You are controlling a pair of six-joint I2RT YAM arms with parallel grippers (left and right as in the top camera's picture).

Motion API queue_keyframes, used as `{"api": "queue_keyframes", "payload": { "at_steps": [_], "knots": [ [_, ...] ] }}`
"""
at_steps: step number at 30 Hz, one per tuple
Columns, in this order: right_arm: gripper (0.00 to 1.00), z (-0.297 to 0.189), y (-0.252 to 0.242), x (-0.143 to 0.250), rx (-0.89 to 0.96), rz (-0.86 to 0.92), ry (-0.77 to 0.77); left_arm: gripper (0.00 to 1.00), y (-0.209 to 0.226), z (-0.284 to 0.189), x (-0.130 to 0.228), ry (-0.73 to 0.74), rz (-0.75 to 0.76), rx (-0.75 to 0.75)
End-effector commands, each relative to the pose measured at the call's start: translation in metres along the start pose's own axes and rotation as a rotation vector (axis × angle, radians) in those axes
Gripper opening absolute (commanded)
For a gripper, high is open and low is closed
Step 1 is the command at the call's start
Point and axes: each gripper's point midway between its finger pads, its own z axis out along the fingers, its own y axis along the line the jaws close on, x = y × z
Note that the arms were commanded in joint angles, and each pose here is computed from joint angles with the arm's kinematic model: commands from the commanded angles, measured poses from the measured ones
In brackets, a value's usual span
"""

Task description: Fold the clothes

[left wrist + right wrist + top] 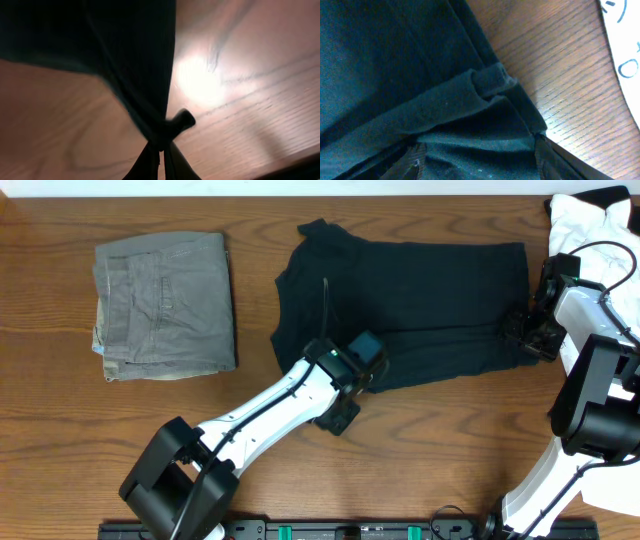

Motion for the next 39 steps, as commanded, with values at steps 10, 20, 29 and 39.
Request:
{"api": "queue_keyframes", "payload": {
  "at_steps": [10, 20, 29, 39],
  "knots": [
    [0.7, 0.032, 0.0, 0.023, 0.017, -0.016, 0.097, 0.07, 0.002, 0.032, 0.053, 0.166, -0.1, -0.005],
    [0.7, 0.032, -0.001, 0.023, 0.017, -0.016, 0.097, 0.12, 0.013, -0.023, -0.018, -0.209, -0.241, -0.03],
    [0.7, 0.032, -0.001, 0.023, 0.017, -0.016, 0.097, 0.15, 0.019, 0.013, -0.076, -0.344, -0.306, -0.039],
    [0.7, 0.032, 0.0, 0.023, 0.017, -0.016, 0.096, 0.14, 0.046, 0.042, -0.107, -0.398, -0.388, -0.037]
  ]
}}
